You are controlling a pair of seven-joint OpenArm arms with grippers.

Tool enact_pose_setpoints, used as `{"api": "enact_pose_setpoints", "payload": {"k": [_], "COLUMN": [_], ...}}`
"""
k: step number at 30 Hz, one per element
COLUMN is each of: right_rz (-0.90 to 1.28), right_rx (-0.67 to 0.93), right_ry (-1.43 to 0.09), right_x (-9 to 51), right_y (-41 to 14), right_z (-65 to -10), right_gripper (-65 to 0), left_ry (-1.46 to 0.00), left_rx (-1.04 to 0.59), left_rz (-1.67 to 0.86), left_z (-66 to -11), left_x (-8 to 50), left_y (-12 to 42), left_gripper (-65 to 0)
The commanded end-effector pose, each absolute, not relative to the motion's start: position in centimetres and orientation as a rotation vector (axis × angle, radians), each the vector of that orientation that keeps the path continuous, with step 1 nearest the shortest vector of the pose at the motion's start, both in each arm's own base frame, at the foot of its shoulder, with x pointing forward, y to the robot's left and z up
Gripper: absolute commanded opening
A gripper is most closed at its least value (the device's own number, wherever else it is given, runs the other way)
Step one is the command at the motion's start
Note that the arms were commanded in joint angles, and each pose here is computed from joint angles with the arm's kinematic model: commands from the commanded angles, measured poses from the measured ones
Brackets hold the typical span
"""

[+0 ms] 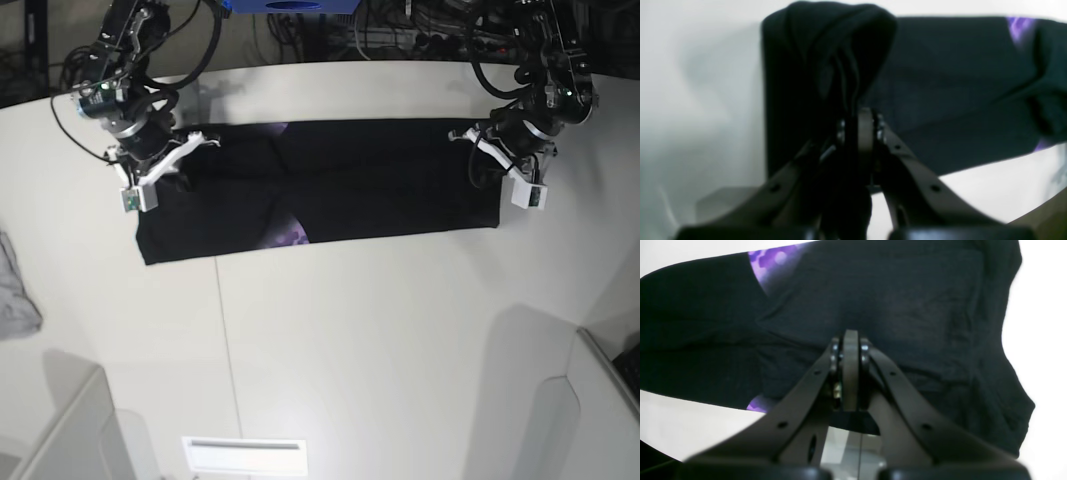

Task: Fold the T-shirt properly
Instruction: 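Drag the strip end held by the left gripper toward the right gripper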

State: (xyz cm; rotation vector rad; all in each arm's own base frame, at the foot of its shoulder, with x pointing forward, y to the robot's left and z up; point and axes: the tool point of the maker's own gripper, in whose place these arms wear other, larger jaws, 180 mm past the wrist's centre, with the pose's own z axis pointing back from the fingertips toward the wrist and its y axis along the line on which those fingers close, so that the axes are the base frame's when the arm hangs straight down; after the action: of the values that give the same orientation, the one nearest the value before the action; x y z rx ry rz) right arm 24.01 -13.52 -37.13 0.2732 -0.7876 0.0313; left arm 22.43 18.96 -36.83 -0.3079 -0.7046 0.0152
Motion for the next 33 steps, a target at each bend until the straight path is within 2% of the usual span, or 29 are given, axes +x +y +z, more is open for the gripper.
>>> {"api": "enact_pose_setpoints", "payload": {"k": [1,14,33], "right_rz": [0.037,0.032,0.032], "right_rx": [0.278,0.278,0.278], "right_ry": [-0.837,-0.823,-0.823], "right_x": [24.7,24.2,24.2], "right_y": [-13.5,-13.5,-13.5], "right_z": [-36.0,-36.3,-36.3], "right_gripper": [-65.0,-65.0,-65.0], "left_ry": [-0.737,-0.727,-0.659], "left_rx": [-0.323,-0.492,-0.62], "left_rz": [0.009,-0.064,-0.057], "left_z": [-35.9,-35.8,-36.9], "left_x": [23.0,24.7,25.9], "left_y": [18.5,10.4,4.4], "left_gripper": [-65.0,-65.0,-65.0]}}
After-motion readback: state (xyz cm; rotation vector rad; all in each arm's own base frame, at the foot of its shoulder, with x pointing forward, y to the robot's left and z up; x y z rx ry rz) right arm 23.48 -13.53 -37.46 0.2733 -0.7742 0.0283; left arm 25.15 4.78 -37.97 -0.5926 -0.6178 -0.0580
